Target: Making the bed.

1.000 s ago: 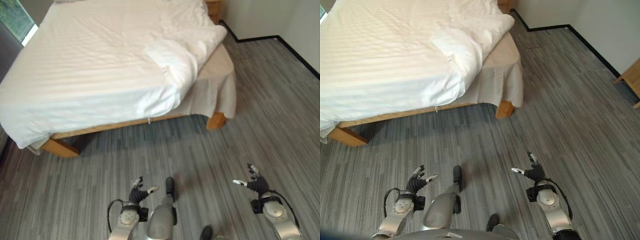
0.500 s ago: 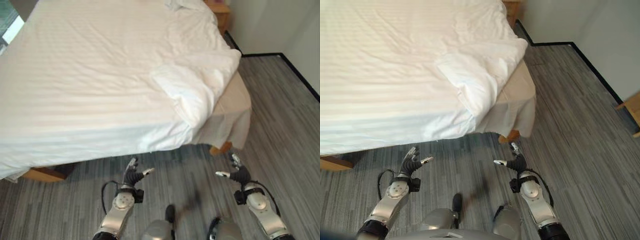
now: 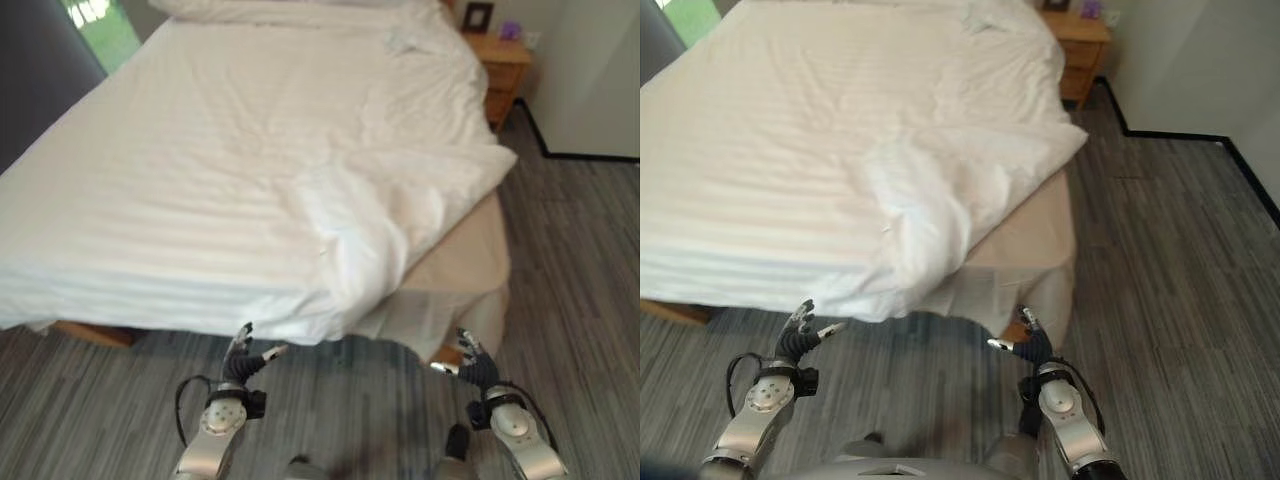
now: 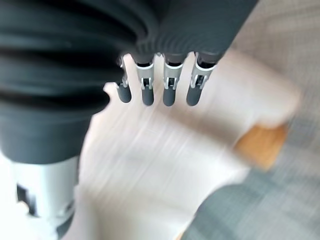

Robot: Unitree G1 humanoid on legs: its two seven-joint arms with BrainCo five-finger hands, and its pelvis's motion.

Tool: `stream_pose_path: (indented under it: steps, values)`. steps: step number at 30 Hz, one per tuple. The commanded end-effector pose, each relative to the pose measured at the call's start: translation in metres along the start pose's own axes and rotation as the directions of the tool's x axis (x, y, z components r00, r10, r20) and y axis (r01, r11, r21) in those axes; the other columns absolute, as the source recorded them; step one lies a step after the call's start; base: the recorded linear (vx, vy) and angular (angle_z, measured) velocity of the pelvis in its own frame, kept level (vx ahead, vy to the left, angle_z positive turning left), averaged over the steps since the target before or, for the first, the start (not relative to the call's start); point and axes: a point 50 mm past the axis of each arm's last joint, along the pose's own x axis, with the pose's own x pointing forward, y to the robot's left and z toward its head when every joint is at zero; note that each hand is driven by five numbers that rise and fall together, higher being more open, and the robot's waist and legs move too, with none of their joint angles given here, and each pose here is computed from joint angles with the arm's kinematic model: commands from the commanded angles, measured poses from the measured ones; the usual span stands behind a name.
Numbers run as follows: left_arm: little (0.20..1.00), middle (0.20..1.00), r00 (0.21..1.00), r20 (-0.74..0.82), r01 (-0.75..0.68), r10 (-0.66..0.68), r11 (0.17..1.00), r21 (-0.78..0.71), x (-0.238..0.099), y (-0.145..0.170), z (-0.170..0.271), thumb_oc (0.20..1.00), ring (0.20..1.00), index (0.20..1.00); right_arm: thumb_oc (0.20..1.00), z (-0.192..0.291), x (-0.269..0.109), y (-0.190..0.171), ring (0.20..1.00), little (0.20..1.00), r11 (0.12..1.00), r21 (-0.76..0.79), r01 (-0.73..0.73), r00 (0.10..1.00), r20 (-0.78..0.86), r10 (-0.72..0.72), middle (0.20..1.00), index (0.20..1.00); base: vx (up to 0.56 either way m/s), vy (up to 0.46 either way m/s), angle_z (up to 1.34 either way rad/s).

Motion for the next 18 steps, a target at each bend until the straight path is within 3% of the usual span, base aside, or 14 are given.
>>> stream_pose_path:
  steps: [1,3,6,10,18]
  values:
    - [1.000,1.000,0.959,0.272,-0.093,0.074,0.994,0.054,0.017,0.026,0.062,1.000,1.000,1.000,1.000,0.036,0.000,-0.007,1.000,1.000,1.000,-0.015,0.008,0.983,0.182,-0.005,1.000,1.000,0.00,-0.386,0.13]
    - [1.000,1.000,0.918,0.376,-0.165,0.125,0.983,0.078,0.029,0.030,0.095,1.000,1.000,1.000,1.000,0.043,0.003,-0.015,1.000,1.000,0.999,-0.028,0.020,0.978,0.210,-0.014,1.000,1.000,0.08,-0.457,0.37]
    - [1.000,1.000,0.837,0.448,-0.381,0.313,0.922,0.066,0.035,0.058,0.120,1.000,1.000,1.000,1.000,0.038,-0.001,-0.010,1.000,1.000,0.999,-0.034,-0.008,0.981,0.194,0.015,1.000,1.000,0.23,-0.314,0.08]
    - [1.000,1.000,0.797,0.493,-0.451,0.350,0.887,0.099,0.038,0.068,0.136,1.000,1.000,1.000,1.000,0.027,-0.007,-0.010,1.000,1.000,0.999,-0.035,-0.006,0.988,0.154,0.011,1.000,1.000,0.21,-0.115,-0.32]
    - [1.000,1.000,0.724,0.525,-0.641,0.448,0.717,0.272,0.048,0.101,0.151,1.000,1.000,1.000,1.000,0.013,-0.015,-0.008,1.000,1.000,1.000,0.001,0.023,0.994,0.107,-0.023,1.000,1.000,0.24,0.064,0.10]
